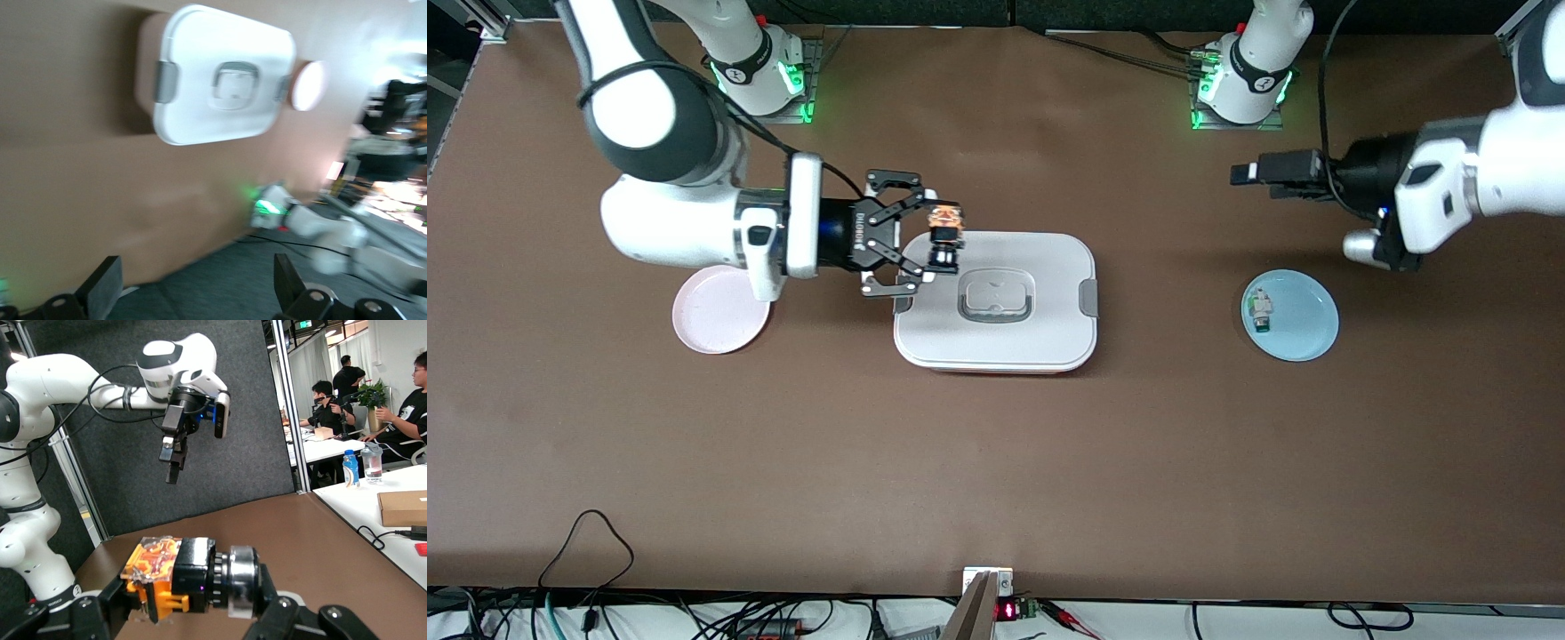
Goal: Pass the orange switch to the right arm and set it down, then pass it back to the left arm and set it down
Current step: 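Reach the left gripper to the switch beside the right gripper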
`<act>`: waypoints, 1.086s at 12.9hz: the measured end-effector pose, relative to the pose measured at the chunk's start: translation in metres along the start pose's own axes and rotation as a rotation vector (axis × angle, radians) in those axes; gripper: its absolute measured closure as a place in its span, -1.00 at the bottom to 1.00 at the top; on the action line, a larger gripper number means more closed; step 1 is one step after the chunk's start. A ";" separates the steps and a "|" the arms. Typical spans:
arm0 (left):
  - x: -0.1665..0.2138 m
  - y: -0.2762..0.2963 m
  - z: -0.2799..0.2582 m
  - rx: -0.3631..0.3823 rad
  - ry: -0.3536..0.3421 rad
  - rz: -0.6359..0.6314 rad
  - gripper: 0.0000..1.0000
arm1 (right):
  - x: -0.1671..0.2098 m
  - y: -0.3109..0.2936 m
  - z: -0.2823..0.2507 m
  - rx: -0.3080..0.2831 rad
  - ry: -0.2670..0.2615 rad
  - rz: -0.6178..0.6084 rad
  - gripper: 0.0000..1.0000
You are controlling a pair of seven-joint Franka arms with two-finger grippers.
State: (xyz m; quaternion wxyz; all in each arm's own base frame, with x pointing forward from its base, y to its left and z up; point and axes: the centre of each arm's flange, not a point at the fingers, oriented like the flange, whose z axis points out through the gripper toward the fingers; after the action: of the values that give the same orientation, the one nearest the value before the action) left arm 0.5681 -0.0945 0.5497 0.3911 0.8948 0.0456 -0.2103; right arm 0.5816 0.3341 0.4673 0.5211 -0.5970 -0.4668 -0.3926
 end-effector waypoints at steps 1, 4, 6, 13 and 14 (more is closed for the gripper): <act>0.010 -0.007 0.002 -0.078 -0.024 -0.014 -1.00 | -0.002 -0.001 0.011 -0.008 -0.002 0.004 -0.46; 0.032 -0.017 0.026 -0.248 -0.060 0.035 -1.00 | -0.003 -0.003 0.036 -0.038 -0.012 -0.002 -0.46; 0.047 -0.032 0.051 -0.401 -0.053 0.077 -1.00 | -0.005 -0.006 0.050 -0.027 -0.011 0.004 -0.46; 0.070 0.005 0.133 -0.638 0.014 0.161 -0.99 | -0.008 -0.019 0.099 -0.032 0.031 0.041 -0.46; 0.070 0.009 0.142 -0.642 0.026 0.173 -0.99 | -0.008 -0.020 0.101 -0.037 0.028 0.042 -0.46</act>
State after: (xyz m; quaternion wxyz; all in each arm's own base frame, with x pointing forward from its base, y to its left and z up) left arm 0.5858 -0.2086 0.4413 0.6688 0.7292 0.0384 -0.1398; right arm 0.5582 0.4327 0.4498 0.5245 -0.6106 -0.4395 -0.3986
